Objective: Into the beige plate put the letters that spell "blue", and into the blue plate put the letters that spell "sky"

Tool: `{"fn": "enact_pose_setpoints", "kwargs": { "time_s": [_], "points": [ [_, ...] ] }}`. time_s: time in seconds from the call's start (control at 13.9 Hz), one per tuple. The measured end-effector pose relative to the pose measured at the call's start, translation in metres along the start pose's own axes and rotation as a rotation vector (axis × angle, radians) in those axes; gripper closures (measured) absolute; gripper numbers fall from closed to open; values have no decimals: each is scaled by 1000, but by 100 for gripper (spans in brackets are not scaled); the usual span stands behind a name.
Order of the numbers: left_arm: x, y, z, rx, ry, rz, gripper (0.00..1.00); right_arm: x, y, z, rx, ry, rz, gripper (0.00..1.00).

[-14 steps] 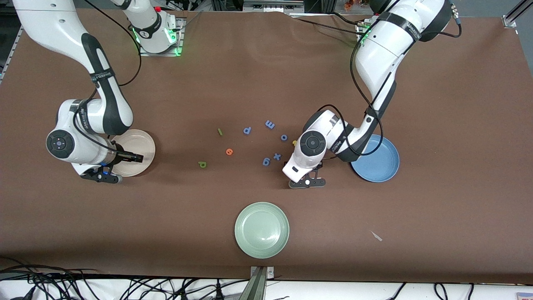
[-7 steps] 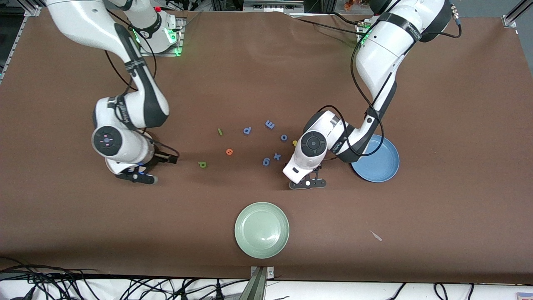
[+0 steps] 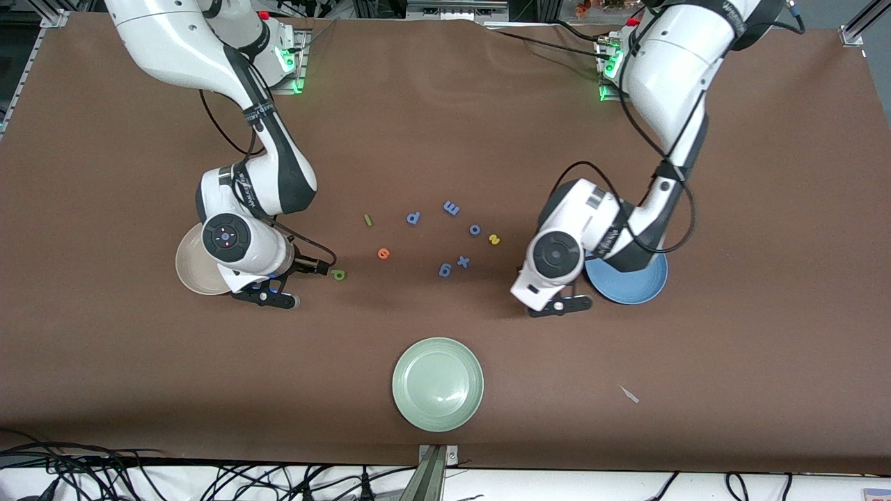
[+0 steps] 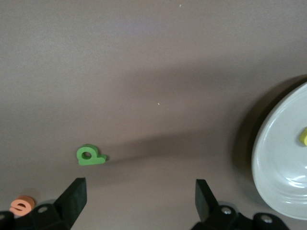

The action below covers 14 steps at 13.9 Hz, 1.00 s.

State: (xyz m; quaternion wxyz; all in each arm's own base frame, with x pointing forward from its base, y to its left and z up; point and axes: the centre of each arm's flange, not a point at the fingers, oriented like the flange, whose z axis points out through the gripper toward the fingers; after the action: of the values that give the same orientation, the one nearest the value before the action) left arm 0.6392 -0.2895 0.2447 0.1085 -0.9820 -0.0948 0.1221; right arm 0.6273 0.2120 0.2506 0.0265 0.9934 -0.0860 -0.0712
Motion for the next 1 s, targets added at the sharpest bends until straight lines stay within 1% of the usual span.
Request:
{"fn": "enact_pose_setpoints", "kwargs": {
  "time_s": [0.14, 0.36, 0.57, 0.65, 0.72, 0.79, 1.0],
  "points": [
    [18, -37, 6, 19, -46, -29, 77, -2, -5, 1, 0, 2, -7, 0],
    [29, -70, 30, 33, -101, 11, 77, -6, -15, 0, 5, 14, -23, 0],
    [38, -97, 48, 35, -139, 40, 77, -7, -23, 8, 9, 27, -32, 0],
    [40, -103, 50, 33, -146, 55, 71, -7, -24, 12, 9, 27, -33, 0],
    [41, -107, 51, 30, -148, 74, 63, -6, -26, 15, 10, 30, -35, 0],
    [41, -106, 49, 26, -145, 93, 52, -6, -28, 18, 13, 37, -38, 0],
    [31, -91, 35, 19, -125, 123, 23, -11, -42, 27, 21, 52, -56, 0]
  ]
}}
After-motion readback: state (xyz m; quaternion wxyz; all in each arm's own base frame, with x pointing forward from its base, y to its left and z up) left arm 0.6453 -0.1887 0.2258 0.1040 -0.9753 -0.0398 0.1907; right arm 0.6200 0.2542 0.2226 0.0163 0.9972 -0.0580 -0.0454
